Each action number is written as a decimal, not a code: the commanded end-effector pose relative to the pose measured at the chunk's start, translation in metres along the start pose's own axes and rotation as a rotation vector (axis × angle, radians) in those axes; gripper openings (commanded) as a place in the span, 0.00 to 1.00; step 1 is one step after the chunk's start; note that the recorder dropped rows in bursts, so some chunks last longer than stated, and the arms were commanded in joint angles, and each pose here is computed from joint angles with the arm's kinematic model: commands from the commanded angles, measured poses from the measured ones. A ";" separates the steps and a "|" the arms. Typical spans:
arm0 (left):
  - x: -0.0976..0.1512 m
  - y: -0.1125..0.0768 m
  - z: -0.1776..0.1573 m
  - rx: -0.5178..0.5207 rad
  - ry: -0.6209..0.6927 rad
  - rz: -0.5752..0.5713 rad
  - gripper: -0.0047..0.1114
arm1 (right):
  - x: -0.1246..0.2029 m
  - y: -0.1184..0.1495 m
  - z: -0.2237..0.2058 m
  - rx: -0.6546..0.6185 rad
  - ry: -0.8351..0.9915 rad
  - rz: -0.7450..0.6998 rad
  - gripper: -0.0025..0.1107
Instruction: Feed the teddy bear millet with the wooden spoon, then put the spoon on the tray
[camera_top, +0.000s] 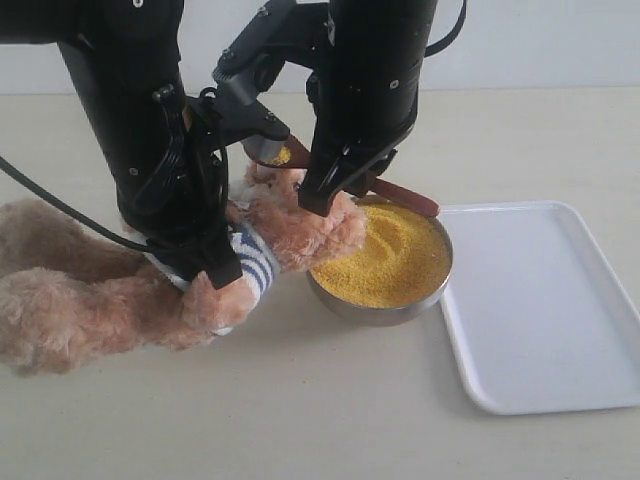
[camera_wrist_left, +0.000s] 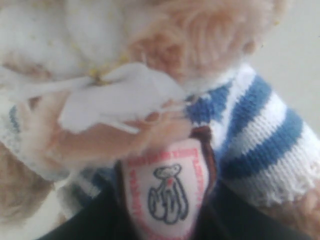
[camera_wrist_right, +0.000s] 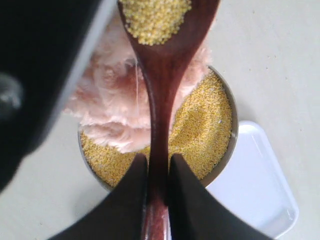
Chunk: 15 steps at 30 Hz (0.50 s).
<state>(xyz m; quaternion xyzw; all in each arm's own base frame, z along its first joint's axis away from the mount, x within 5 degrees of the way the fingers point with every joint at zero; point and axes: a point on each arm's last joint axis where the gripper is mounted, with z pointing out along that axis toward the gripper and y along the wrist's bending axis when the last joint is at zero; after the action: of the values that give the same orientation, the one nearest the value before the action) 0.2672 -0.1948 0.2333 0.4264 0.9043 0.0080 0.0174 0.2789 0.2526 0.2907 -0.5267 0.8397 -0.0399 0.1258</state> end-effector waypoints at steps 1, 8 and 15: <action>0.002 -0.002 -0.003 0.005 -0.003 0.007 0.07 | -0.001 -0.001 -0.003 0.009 -0.003 0.002 0.02; 0.002 -0.002 -0.003 0.005 -0.003 0.007 0.07 | -0.001 -0.001 -0.003 0.002 -0.005 0.004 0.02; 0.001 -0.002 -0.003 0.004 -0.008 0.007 0.07 | -0.001 0.001 -0.003 -0.013 -0.010 0.006 0.02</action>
<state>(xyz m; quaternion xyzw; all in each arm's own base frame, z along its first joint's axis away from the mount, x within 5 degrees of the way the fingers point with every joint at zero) 0.2672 -0.1948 0.2333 0.4264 0.9043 0.0080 0.0174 0.2785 0.2532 0.2911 -0.5250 0.8410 -0.0356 0.1258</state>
